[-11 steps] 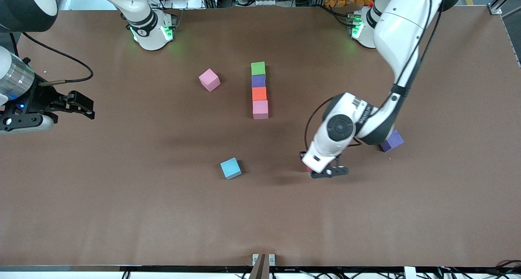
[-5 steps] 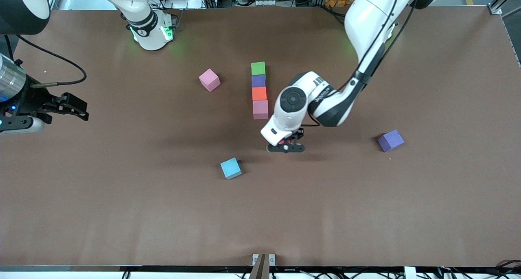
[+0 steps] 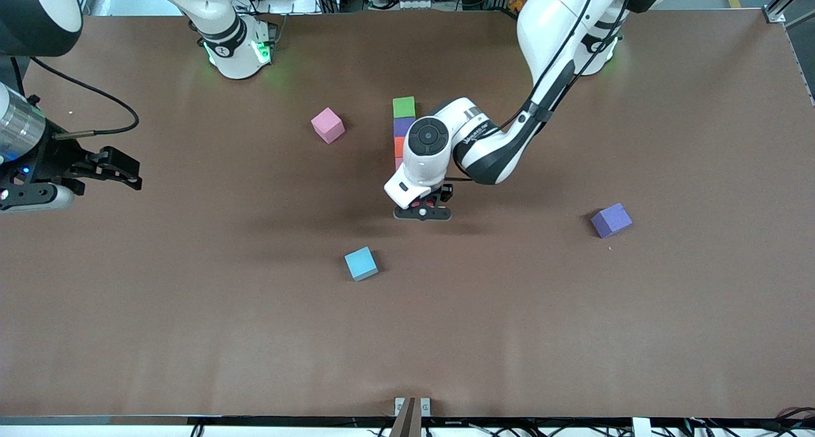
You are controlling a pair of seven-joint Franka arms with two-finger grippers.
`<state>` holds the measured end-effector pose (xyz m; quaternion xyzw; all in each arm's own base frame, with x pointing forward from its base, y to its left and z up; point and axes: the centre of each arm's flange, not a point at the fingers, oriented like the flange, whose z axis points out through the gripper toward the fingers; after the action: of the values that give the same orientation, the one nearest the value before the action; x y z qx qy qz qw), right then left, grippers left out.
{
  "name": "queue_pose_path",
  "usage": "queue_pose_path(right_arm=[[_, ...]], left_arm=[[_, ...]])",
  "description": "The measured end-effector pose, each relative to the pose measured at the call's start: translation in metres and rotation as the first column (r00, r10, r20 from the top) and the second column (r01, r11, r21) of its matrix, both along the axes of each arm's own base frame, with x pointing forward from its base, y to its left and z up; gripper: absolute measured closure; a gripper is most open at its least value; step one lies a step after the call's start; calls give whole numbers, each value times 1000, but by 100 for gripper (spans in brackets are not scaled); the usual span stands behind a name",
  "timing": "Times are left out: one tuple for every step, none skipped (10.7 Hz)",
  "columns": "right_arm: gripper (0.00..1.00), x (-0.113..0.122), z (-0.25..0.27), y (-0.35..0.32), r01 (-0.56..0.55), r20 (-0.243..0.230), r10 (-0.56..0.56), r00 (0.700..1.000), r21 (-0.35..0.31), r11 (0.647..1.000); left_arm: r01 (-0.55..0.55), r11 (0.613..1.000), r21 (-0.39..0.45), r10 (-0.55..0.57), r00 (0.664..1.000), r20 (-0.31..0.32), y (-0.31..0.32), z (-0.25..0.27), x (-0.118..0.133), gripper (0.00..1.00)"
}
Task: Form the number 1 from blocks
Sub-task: 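Carry the red cube with the left gripper to the cube column, then lower the red cube below the light pink cube and open the left gripper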
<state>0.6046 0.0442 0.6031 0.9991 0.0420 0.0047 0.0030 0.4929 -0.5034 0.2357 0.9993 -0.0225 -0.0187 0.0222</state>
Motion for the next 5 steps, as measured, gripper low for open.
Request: queue_pose_path(right_arm=[[0,0,0,-1,2,0,-2,1000,0,1000],[0,0,0,-2,4,0,-4,1000,0,1000],[0,0,0,-2,4,0,-4,1000,0,1000],[0,0,0,-2,4,0,-4,1000,0,1000],[0,0,0,-2,3,0,-3,1000,0,1000]], left_arm=[[1,1000,-3,-1,1000,-2,-4,-5,-4,39],[-2,1000,-4,2,1000,-5,-8,-11,-8,39],[-14,1000,-5,14,1000,-11,-10,-14,-12,39],[-28,1000,-8,28,999,-19,-12,-16,-14,39],[-47,999,-14,47,998,-31,-13,-17,-15,39]])
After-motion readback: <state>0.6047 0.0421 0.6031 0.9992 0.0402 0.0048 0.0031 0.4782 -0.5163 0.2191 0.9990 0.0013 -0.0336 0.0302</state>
